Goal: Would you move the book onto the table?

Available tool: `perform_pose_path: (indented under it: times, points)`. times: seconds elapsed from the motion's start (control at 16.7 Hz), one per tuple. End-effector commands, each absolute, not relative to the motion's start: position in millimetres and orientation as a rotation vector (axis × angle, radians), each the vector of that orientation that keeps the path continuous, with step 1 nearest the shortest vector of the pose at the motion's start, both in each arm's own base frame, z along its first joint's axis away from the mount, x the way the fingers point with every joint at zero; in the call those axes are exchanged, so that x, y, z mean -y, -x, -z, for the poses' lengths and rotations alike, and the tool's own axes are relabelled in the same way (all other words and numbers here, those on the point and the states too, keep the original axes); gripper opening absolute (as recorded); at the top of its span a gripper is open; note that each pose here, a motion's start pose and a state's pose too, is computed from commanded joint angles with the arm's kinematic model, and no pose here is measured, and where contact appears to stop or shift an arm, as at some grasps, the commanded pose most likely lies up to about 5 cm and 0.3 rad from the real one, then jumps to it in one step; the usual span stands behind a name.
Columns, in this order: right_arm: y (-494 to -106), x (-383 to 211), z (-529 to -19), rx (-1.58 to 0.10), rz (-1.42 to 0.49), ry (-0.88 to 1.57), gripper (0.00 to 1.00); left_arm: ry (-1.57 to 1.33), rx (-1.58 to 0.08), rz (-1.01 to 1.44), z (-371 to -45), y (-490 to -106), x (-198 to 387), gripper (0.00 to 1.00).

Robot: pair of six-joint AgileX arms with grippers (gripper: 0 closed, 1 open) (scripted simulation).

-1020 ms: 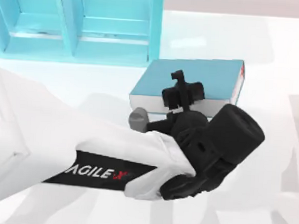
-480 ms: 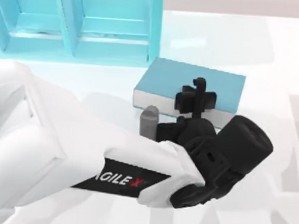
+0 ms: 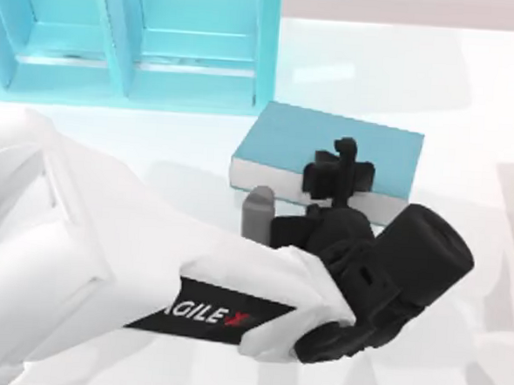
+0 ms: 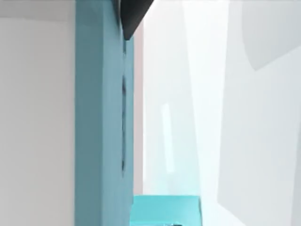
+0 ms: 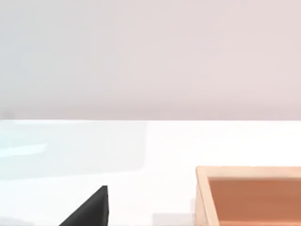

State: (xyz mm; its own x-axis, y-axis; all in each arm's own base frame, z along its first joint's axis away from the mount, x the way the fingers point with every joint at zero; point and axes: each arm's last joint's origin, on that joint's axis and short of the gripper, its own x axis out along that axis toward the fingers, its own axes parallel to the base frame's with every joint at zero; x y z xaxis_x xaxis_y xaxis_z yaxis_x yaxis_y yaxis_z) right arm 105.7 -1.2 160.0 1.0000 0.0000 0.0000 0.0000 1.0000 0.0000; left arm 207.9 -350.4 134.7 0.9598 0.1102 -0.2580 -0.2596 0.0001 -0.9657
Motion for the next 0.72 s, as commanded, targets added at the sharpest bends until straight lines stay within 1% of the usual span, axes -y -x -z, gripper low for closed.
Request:
perform_pose_path:
  times: [0.24, 0.54, 0.72]
  points:
    - [-105.7, 1.2, -160.0, 0.0, 0.0, 0.0, 1.0, 1.535, -0.121, -0.297, -128.0, -209.2, 349.6, 0.0]
    - [-105.7, 1.2, -160.0, 0.0, 0.0, 0.0, 1.0, 1.533, -0.122, -0.298, -103.0, -209.1, 349.2, 0.0]
    - [-105.7, 1.2, -160.0, 0.0, 0.0, 0.0, 1.0, 1.536, -0.122, -0.297, -101.6, -209.2, 349.2, 0.0]
